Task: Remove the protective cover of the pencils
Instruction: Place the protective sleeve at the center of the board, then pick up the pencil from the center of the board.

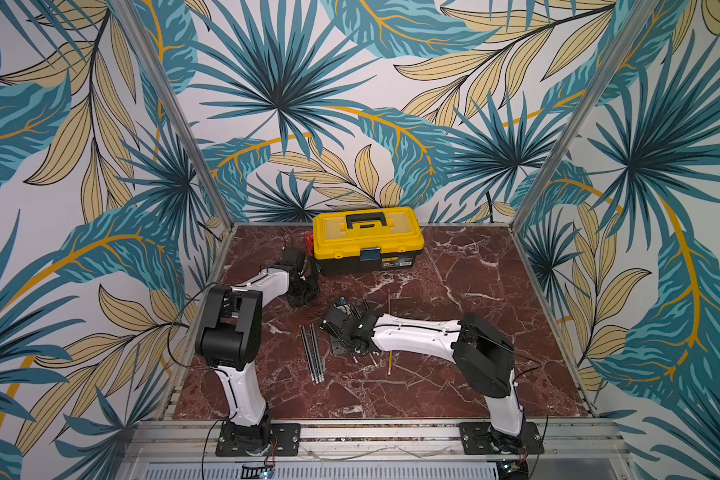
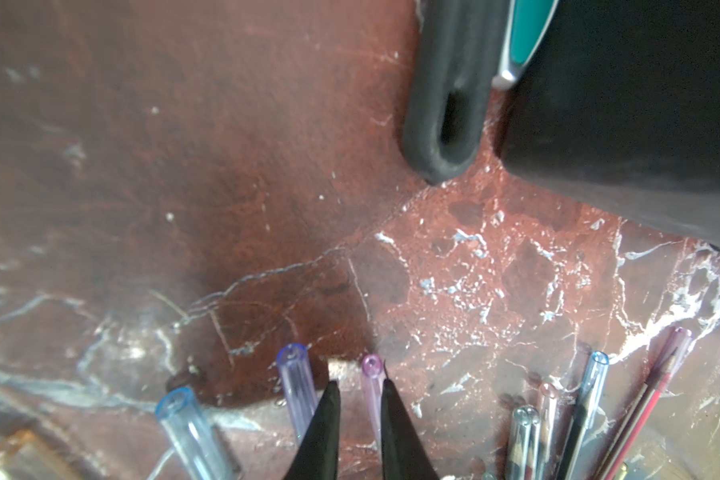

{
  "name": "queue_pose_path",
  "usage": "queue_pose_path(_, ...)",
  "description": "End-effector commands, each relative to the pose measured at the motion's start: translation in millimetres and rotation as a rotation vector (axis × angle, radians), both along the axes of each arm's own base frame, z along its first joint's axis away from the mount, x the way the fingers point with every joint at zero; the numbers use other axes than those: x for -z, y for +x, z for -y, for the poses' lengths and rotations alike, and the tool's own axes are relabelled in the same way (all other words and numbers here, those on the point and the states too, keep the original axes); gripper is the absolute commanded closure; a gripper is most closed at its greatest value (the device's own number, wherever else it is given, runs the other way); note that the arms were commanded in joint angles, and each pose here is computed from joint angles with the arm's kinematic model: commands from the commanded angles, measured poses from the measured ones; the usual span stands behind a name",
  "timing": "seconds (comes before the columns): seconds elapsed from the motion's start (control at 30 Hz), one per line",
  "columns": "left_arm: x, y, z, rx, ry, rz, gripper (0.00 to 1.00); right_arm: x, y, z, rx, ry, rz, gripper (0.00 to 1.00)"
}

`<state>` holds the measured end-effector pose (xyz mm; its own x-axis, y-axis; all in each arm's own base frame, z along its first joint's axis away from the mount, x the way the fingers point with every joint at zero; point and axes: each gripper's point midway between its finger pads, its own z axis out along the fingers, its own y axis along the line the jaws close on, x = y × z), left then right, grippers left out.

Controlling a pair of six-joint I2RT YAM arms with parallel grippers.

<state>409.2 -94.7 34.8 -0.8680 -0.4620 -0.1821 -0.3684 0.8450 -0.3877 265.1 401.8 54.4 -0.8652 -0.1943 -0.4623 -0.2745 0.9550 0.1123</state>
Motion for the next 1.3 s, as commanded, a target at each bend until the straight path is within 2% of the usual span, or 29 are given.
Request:
queue_pose_path(0.0,-9,10,1,0.011,0.012,0.026,0.80,12,-1,9,-0.011,-0.086,-0.008,0.64)
queue_pose_path(0.4,-16,10,4,0.015,-0.006,0.051,0.81,31,-7,10,-0.051,-0.150,-0.059,0.68)
queue_pose_path(0.6,-24,10,7,0.017,-0.029,0.085,0.81,38,-8,9,-0.065,-0.163,-0.080,0.75)
queue_pose_path(1.27,-92,-5,-16,-0.089,0.003,0.355,0.80,55,-9,10,-0.095,-0.208,-0.125,0.88)
